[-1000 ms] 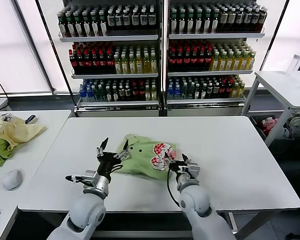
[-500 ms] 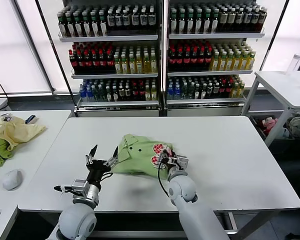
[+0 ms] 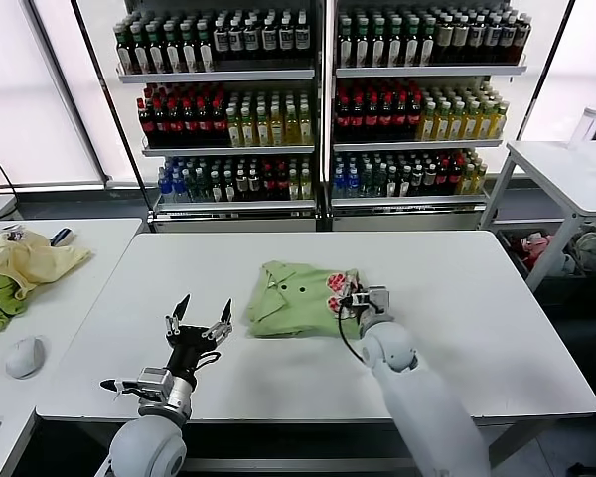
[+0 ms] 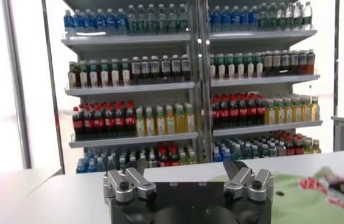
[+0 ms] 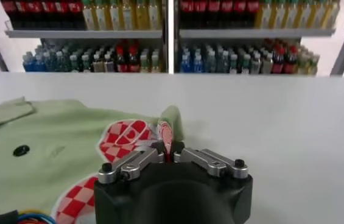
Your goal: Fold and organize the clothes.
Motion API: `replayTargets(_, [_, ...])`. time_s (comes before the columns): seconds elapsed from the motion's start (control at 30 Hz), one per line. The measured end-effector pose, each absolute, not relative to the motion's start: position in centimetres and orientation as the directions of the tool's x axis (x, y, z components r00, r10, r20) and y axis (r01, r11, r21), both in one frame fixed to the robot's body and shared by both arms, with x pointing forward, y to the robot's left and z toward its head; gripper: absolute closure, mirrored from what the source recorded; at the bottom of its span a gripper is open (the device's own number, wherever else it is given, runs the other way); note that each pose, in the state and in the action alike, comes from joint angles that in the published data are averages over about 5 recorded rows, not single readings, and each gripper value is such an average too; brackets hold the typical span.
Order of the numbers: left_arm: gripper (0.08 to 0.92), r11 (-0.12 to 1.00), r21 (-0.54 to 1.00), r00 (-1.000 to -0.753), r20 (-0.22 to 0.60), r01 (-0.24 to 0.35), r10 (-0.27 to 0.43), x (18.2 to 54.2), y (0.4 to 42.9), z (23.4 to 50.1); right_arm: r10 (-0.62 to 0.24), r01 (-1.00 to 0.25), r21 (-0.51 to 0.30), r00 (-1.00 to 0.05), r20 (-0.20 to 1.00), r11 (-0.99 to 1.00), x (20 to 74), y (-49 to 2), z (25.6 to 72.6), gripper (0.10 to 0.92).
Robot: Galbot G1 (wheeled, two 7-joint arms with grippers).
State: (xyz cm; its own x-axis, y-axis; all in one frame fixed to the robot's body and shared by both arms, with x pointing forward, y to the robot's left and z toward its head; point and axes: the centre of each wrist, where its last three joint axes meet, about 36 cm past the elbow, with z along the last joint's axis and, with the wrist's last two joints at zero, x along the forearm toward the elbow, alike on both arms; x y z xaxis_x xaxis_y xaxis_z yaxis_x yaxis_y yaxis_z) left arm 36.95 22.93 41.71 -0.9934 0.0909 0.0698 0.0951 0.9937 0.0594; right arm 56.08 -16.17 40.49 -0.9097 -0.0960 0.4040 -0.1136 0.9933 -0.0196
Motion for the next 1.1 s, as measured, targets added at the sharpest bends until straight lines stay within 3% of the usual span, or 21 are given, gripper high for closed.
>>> replayTargets(0.1, [0.177, 0.993, 0.060, -0.993, 0.071, 0.097, 0.092, 36.8, 22.8, 41.6, -0.104, -0.140, -0.069, -0.922, 0.374, 0.988, 57.1, -18.1, 40.9, 0.821])
replayTargets(0.43, [0.177, 0.991, 0.058, -0.991, 0.071, 0.117, 0.113, 36.3, 22.0, 41.5, -0.115, -0.159, -0.188, -0.968, 0.225, 0.969, 56.6, -23.2, 41.2, 0.532])
replayTargets(0.8, [0.177, 0.988, 0.057, -0.989, 0.059, 0.142, 0.138, 35.3, 22.0, 42.0, -0.101, -0.114, -0.158, -0.991, 0.089, 0.981, 47.8, -25.4, 41.0, 0.241])
replayTargets(1.1, [0.177, 0.987, 0.064, -0.988, 0.049, 0.150, 0.147, 34.7, 23.0, 42.8, -0.047, -0.052, -0.129, -0.998, 0.035, 0.990, 39.2, -26.9, 41.5, 0.200])
